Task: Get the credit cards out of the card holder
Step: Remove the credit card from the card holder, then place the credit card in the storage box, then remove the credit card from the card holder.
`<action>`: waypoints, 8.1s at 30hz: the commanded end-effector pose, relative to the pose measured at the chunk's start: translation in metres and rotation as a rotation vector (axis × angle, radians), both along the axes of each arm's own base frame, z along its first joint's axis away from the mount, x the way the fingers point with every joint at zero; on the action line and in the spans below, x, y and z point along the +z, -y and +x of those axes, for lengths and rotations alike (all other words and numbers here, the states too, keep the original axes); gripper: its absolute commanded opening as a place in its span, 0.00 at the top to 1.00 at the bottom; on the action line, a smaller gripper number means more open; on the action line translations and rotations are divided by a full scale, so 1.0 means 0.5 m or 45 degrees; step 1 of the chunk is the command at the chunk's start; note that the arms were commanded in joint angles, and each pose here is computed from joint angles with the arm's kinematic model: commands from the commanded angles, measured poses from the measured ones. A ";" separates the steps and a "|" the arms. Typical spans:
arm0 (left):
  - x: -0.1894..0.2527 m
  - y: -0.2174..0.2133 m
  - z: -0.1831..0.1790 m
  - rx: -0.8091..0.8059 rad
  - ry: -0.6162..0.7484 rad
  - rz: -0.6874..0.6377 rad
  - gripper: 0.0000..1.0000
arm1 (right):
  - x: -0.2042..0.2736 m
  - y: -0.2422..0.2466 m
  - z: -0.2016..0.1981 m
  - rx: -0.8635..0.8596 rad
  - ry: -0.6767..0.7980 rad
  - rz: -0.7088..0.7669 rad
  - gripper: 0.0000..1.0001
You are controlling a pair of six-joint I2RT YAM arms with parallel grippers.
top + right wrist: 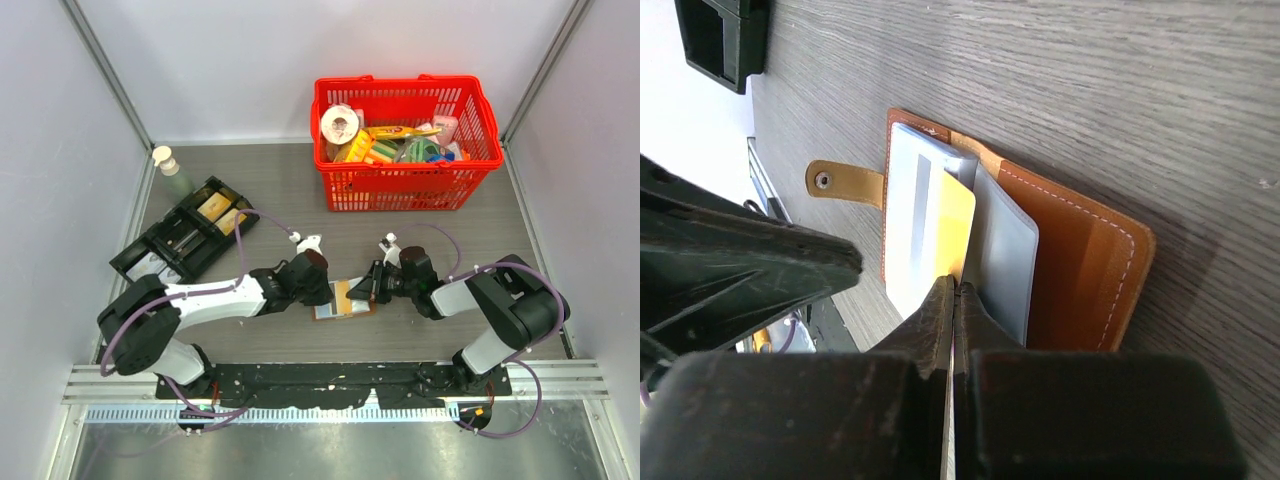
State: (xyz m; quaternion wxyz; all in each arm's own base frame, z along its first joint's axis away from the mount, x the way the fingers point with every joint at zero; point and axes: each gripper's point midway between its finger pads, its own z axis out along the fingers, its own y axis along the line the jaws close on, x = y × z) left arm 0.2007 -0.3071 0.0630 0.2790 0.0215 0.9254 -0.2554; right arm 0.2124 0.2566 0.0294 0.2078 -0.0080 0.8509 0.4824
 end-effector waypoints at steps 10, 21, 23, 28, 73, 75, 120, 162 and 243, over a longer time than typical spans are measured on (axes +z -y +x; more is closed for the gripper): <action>-0.091 -0.007 -0.008 -0.012 -0.081 0.131 1.00 | 0.004 -0.014 0.006 0.038 0.008 0.047 0.81; -0.123 -0.036 -0.027 0.019 -0.125 0.169 1.00 | 0.005 -0.022 0.006 0.044 -0.003 0.091 0.97; -0.126 -0.049 -0.026 0.041 -0.123 0.196 1.00 | 0.007 -0.014 0.009 0.033 0.012 0.080 0.99; -0.135 -0.075 -0.030 0.075 -0.125 0.240 1.00 | -0.001 0.031 0.010 -0.005 0.013 -0.001 0.99; 0.361 -0.051 0.098 0.440 -0.056 -0.597 0.09 | 0.437 -0.079 0.006 -0.088 1.853 -1.199 0.98; 0.358 -0.039 0.098 0.424 -0.080 -0.611 0.14 | 0.434 -0.085 0.001 -0.067 1.876 -1.201 0.98; 0.324 -0.511 0.409 1.268 0.680 -0.068 1.00 | 0.346 -0.030 -0.052 -0.310 0.787 -0.224 0.20; 0.282 -0.571 0.496 1.302 0.550 0.020 0.20 | 0.342 0.048 -0.062 -0.308 0.828 -0.412 0.20; -0.086 -0.180 -0.025 0.154 -0.251 0.072 1.00 | 0.058 0.050 0.027 -0.222 0.597 -1.272 0.49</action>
